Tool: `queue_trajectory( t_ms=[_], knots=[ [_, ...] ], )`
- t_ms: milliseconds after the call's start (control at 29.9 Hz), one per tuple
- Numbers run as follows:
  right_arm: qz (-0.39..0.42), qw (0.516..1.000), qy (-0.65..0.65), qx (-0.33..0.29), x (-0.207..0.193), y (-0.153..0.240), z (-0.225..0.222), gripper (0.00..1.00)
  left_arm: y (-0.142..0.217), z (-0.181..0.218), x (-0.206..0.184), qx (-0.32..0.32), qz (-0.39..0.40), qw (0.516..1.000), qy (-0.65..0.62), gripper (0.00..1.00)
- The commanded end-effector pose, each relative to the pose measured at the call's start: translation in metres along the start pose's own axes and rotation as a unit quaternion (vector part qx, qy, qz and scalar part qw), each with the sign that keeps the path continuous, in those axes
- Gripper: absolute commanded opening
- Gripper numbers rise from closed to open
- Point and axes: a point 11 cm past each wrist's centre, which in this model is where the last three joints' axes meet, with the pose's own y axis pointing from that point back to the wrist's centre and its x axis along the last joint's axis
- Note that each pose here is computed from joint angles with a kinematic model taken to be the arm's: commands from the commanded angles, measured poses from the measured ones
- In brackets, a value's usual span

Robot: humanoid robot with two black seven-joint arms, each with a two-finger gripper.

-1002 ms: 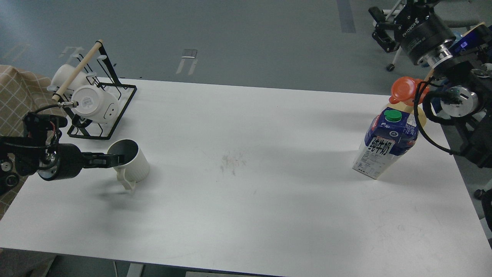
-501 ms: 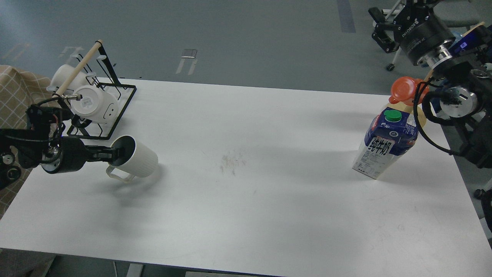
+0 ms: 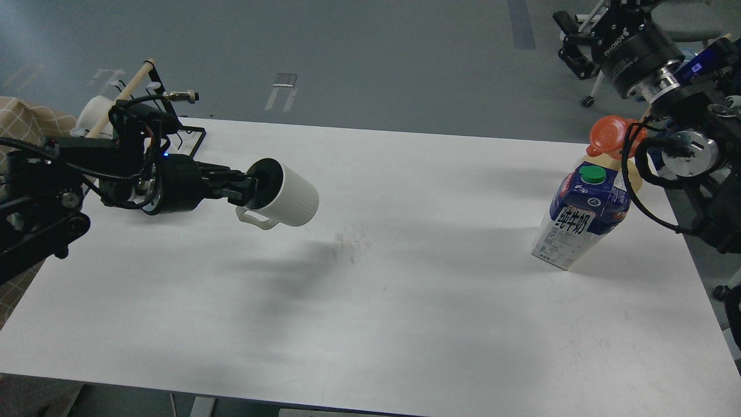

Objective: Place cup and milk with both arms
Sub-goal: 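Lift the mug and carry it toward the table center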

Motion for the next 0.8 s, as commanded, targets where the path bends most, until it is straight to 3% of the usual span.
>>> queue_trajectory(
  t_ms=[0,200,467,768],
  knots=[
    [-0.004,1.000,0.003,0.003,0.000,0.001,-0.004,1.00,-0.019,0.017,0.012,-0.011,0.009,0.999,-0.047,0.00],
    [-0.002,1.000,0.012,0.009,0.009,0.010,-0.012,1.00,-0.047,0.035,0.014,-0.021,0.001,0.996,-0.088,0.00],
    [0.006,1.000,0.023,-0.001,0.024,0.030,-0.012,1.00,-0.074,0.053,0.005,-0.026,-0.085,0.980,-0.179,0.00],
    [0.012,0.999,0.031,0.009,0.032,0.037,-0.020,1.00,-0.095,0.079,0.011,-0.045,-0.096,0.971,-0.213,0.00]
  ],
)
